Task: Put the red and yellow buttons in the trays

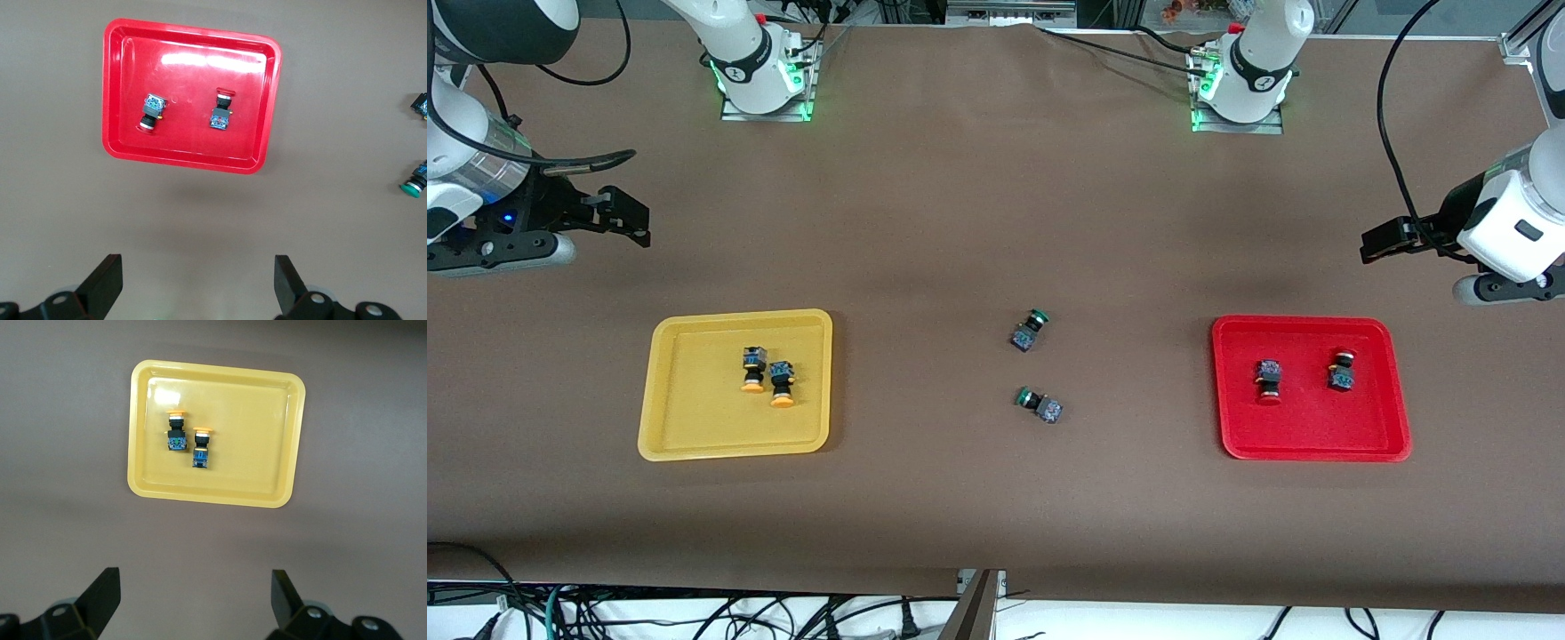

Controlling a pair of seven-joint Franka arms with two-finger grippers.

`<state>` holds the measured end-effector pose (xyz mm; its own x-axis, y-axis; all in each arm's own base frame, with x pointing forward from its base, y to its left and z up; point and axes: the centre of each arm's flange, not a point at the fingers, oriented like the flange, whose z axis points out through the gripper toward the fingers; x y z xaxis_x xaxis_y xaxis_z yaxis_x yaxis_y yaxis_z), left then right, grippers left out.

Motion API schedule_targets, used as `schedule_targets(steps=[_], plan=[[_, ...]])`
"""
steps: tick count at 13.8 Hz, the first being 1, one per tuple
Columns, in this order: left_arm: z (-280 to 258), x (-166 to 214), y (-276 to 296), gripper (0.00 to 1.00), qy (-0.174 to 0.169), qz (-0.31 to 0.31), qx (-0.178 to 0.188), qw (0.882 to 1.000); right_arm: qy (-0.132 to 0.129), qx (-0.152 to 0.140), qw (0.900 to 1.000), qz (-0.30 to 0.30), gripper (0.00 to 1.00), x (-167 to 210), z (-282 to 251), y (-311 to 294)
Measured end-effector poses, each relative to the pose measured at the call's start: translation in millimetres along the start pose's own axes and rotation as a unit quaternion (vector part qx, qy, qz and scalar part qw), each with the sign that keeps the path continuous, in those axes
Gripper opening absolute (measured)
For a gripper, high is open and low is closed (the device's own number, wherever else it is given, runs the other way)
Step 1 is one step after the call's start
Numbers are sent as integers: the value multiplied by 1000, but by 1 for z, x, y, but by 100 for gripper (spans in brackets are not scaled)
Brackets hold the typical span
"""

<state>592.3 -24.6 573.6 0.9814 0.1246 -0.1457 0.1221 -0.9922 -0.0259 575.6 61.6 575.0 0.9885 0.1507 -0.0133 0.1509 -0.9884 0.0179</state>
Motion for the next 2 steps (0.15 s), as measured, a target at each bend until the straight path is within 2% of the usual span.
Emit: schedule_targets(steps=[2], plan=[[0,0,0,100,0,0,0,1000,0,0,1000,-1,100,0,0,-1]])
